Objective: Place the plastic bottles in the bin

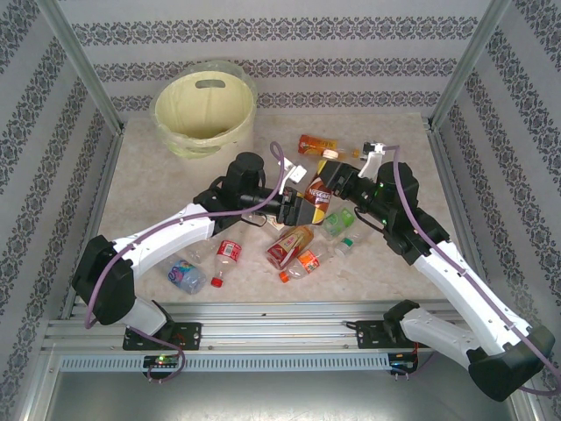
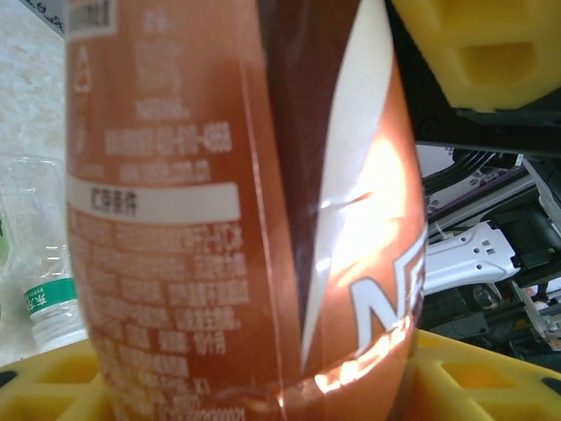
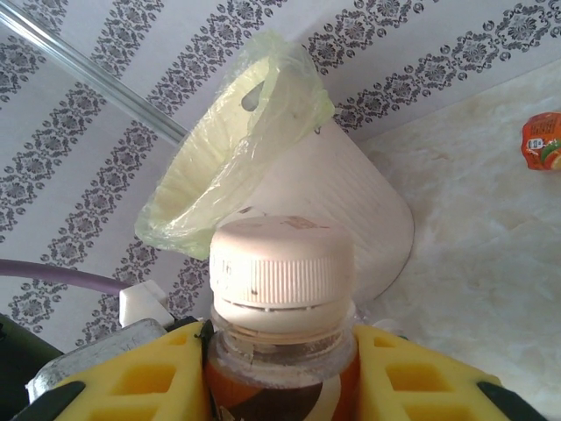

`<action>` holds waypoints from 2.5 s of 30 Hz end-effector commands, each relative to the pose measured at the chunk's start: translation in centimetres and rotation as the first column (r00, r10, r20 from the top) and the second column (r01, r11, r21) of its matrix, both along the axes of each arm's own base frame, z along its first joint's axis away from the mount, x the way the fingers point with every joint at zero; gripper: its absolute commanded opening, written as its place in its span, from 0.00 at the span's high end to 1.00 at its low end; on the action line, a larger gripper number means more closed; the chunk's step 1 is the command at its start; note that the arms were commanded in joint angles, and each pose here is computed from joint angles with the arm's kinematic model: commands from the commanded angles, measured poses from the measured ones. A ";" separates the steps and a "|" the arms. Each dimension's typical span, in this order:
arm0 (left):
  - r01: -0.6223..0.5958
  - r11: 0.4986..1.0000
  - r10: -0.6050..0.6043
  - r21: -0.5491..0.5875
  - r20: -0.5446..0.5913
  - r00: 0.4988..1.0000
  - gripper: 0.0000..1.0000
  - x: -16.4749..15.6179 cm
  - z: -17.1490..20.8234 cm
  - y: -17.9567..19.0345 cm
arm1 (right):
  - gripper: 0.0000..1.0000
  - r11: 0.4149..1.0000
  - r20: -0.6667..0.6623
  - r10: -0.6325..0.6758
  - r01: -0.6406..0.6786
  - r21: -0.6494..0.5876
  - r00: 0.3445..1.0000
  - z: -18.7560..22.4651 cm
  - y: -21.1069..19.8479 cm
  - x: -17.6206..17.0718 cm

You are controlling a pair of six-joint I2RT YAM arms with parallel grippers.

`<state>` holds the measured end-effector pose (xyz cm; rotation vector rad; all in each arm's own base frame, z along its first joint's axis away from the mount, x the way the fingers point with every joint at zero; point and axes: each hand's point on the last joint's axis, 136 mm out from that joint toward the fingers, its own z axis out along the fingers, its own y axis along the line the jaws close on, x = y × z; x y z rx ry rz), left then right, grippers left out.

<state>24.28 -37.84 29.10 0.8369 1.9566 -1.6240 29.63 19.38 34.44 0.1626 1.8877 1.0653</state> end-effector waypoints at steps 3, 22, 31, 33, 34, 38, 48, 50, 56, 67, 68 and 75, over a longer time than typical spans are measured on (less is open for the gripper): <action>0.043 0.998 -0.039 -0.043 0.080 0.996 0.47 -1.0 1.5 -0.1 | 0.58 0.999 0.056 0.019 -0.021 0.035 0.998 2.1 0.4 -0.6; -0.181 0.977 0.156 0.113 0.202 0.967 0.49 3.2 2.6 4.4 | 0.02 0.983 0.180 0.131 -0.103 -0.154 0.975 2.8 -2.4 -7.3; -0.465 0.844 0.344 0.269 0.395 0.852 0.49 7.7 4.9 9.3 | 0.02 0.956 0.285 0.174 -0.093 -0.277 0.943 5.1 -3.5 -9.1; -0.528 0.797 0.378 0.293 0.439 0.815 0.48 8.8 5.8 10.7 | 0.02 0.954 0.312 0.198 -0.109 -0.281 0.929 5.9 -3.3 -9.5; -0.553 0.776 0.390 0.303 0.458 0.799 0.49 9.4 6.2 11.3 | 0.02 0.953 0.320 0.202 -0.111 -0.280 0.926 6.2 -3.2 -9.6; -0.653 0.680 0.429 0.334 0.540 0.724 0.48 11.6 7.8 14.1 | 0.02 0.953 0.355 0.214 -0.115 -0.281 0.910 7.5 -3.1 -9.8; -0.770 0.448 0.456 0.453 0.625 0.633 0.49 18.2 8.1 21.4 | 0.02 0.949 0.360 0.238 -0.138 -0.282 0.902 8.3 -2.6 -9.9; -0.777 0.414 0.469 0.475 0.621 0.629 0.49 19.3 7.7 22.8 | 0.02 0.949 0.356 0.232 -0.130 -0.286 0.905 8.2 -2.7 -9.7; -0.765 0.369 0.545 0.527 0.544 0.638 0.49 22.6 5.8 25.8 | 0.02 0.946 0.324 0.227 -0.129 -0.297 0.918 7.6 -2.6 -9.1; -0.684 0.320 0.620 0.656 0.401 0.674 0.44 25.4 -0.2 28.4 | 0.02 0.941 0.282 0.209 -0.114 -0.319 0.936 6.5 -2.8 -8.4; -0.680 0.317 0.625 0.662 0.393 0.674 0.44 25.5 -0.5 28.5 | 0.02 0.941 0.277 0.208 -0.114 -0.320 0.938 6.5 -2.7 -8.3; -0.676 0.314 0.654 0.667 0.365 0.663 0.24 25.7 -0.8 28.7 | 0.02 0.944 0.228 0.182 -0.105 -0.314 0.956 5.4 -2.9 -7.8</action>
